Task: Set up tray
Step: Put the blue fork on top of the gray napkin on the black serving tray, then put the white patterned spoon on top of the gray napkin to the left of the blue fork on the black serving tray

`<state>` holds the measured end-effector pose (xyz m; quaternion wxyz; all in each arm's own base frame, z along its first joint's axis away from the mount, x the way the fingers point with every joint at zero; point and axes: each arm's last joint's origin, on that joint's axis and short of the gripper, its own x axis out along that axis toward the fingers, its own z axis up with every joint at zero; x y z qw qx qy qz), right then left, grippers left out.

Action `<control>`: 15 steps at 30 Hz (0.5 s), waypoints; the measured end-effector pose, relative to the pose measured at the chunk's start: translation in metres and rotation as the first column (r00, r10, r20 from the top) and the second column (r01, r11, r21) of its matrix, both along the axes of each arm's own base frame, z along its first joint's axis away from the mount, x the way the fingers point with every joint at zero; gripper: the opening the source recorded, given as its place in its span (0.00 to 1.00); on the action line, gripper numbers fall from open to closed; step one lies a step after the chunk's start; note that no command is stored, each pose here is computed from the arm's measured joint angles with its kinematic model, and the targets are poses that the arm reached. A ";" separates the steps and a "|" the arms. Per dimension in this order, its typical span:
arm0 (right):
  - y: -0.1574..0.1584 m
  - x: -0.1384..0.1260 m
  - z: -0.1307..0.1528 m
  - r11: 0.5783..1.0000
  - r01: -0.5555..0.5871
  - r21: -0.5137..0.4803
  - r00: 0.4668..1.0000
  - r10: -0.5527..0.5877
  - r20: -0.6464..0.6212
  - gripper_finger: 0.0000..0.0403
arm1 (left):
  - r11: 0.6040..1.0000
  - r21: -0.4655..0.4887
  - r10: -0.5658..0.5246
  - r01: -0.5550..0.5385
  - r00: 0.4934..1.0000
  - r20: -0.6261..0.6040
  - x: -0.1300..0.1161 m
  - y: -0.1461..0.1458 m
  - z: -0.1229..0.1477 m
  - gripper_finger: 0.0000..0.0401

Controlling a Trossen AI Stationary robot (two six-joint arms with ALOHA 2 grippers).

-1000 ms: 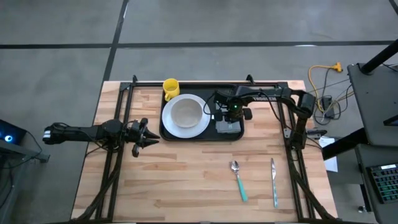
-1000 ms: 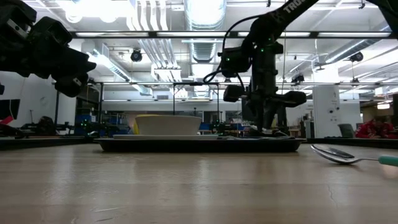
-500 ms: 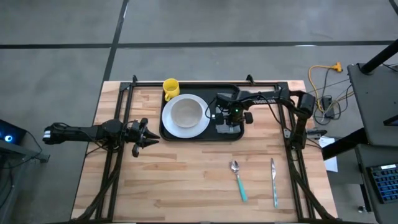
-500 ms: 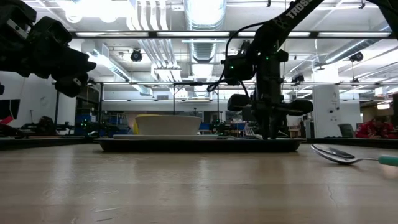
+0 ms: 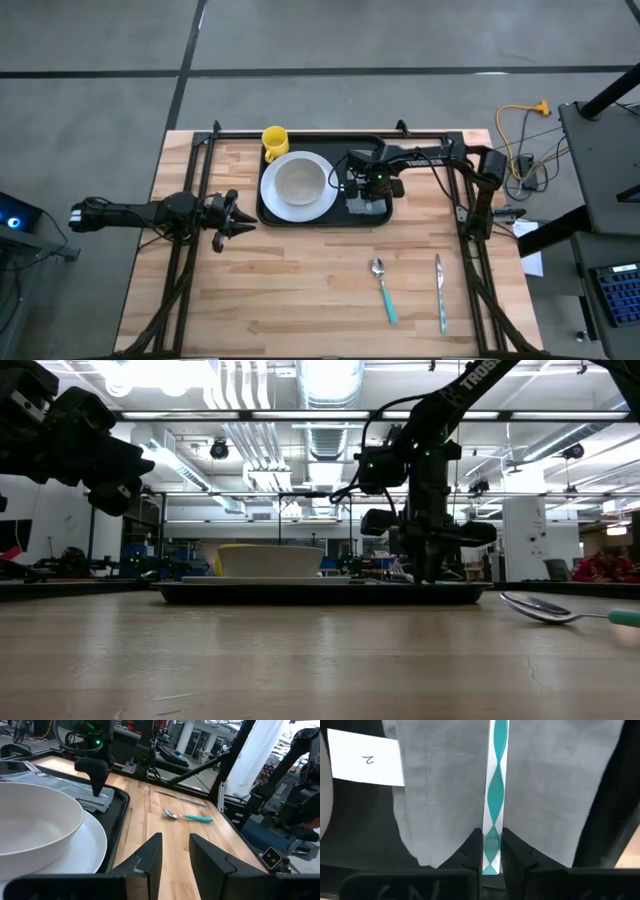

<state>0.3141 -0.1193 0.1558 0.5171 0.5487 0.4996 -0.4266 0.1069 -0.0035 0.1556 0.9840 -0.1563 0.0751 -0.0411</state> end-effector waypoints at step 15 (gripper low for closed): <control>0.000 -0.003 -0.003 1.000 -0.004 -0.021 1.000 0.004 -0.024 0.26 | 1.000 0.000 -0.001 0.001 1.000 0.000 0.000 0.000 0.000 0.20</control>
